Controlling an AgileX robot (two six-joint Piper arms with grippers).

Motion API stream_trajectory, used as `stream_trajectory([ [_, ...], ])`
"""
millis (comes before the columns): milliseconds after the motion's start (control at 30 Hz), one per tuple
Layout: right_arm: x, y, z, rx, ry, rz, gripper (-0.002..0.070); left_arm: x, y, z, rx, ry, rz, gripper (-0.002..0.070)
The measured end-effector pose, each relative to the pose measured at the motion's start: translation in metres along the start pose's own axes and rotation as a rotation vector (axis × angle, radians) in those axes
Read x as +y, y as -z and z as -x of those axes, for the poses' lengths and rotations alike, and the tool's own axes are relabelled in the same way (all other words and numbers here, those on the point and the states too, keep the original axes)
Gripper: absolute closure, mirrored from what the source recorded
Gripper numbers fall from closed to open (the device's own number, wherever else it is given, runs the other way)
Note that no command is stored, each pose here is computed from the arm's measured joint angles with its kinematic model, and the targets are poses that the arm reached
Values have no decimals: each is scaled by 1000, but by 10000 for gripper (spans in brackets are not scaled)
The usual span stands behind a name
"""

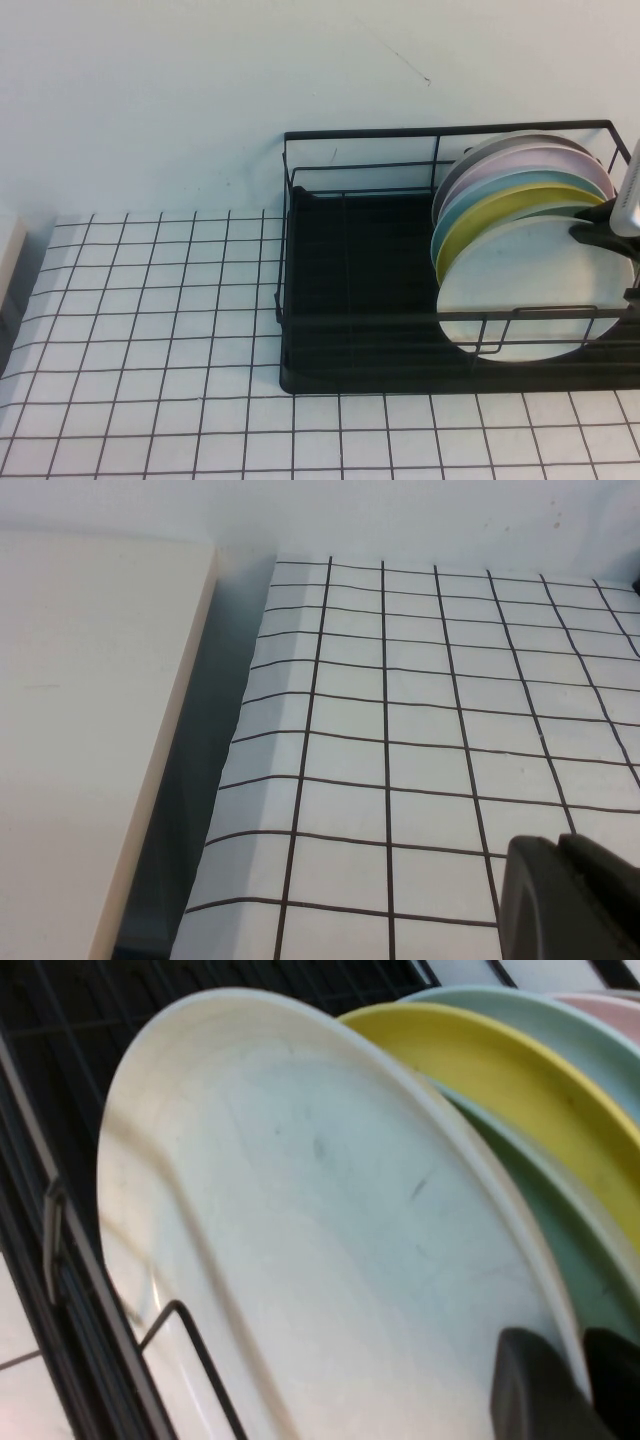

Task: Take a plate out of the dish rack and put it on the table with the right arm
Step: Grasp the plate from the shelf, then place the plate from the table

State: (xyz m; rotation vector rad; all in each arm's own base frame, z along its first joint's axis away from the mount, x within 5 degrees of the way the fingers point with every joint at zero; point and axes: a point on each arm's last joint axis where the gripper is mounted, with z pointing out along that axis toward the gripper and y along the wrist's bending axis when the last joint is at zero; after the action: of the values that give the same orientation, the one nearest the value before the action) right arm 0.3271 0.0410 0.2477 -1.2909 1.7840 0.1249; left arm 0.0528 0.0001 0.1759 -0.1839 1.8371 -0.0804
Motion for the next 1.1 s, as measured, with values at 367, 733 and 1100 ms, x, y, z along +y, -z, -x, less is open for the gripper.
stream_trajectory([
  [367,3,70,52,-98,2,-176,613,0,0,0,0,0,0,678],
  [733,50,143,95,-223,-450,-44,613,0,0,0,0,0,0,678],
  [1100,127,91,9,169,-998,289,614,0,0,0,0,0,0,678],
])
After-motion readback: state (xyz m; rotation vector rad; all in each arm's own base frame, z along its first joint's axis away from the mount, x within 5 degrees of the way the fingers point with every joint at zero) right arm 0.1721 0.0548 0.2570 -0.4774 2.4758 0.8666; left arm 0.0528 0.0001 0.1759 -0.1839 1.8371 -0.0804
